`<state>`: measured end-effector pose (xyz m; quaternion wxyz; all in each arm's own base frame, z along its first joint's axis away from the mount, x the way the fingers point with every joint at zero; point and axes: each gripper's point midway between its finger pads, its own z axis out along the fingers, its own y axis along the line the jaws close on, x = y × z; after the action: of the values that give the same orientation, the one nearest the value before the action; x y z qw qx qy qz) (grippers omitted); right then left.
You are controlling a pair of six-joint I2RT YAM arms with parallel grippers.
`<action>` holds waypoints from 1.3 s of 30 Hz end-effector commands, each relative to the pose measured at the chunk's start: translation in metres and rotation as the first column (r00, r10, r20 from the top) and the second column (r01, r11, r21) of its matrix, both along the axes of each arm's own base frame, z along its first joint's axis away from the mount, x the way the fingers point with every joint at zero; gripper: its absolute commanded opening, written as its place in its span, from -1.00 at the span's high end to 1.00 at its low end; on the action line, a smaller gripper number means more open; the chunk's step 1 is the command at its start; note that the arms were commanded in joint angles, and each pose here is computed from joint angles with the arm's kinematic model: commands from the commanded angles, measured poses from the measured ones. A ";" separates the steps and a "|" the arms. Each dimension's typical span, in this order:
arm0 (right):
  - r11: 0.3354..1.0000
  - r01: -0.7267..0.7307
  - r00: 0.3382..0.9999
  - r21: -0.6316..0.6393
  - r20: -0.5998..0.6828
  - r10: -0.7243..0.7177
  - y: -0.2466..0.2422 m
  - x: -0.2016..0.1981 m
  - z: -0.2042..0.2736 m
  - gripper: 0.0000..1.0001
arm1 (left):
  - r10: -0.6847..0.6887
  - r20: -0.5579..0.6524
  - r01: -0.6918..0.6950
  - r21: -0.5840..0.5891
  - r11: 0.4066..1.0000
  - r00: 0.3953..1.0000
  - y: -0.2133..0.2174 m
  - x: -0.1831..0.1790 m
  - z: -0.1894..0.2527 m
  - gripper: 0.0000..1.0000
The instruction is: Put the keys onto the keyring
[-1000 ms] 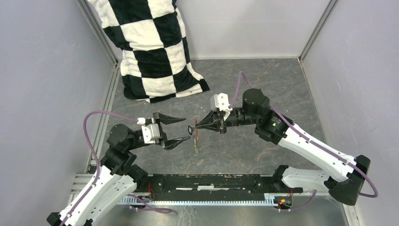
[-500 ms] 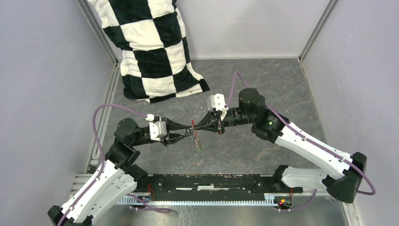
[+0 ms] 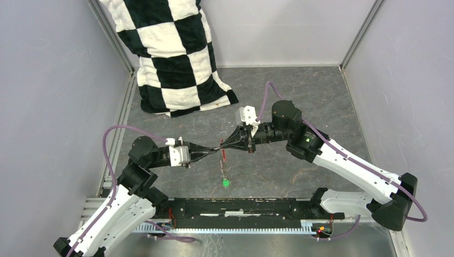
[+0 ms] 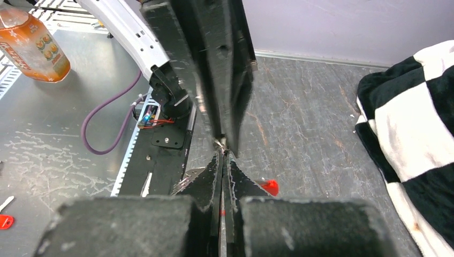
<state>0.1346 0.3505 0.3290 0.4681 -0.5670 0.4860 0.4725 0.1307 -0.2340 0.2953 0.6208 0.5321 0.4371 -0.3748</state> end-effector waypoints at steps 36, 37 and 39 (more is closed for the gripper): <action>0.920 0.045 0.998 0.388 -0.062 -0.023 -0.014 -0.013 0.042 1.00 | -0.034 0.106 0.031 0.036 0.999 0.994 0.011 -0.020 0.043 -0.03; 0.921 0.045 0.998 0.387 -0.064 -0.022 -0.014 -0.013 0.041 1.00 | -0.050 0.063 0.049 0.022 0.999 0.997 0.008 -0.021 0.046 -0.04; 0.920 0.045 0.998 0.389 -0.060 -0.023 -0.013 -0.012 0.041 1.00 | -0.077 -0.013 0.078 0.019 0.997 0.997 0.003 -0.022 0.042 -0.03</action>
<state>0.1226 0.3417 0.3354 0.5218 -0.4610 0.4518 0.5577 0.1176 -0.2210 0.3213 0.6271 0.5867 0.4009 -0.3191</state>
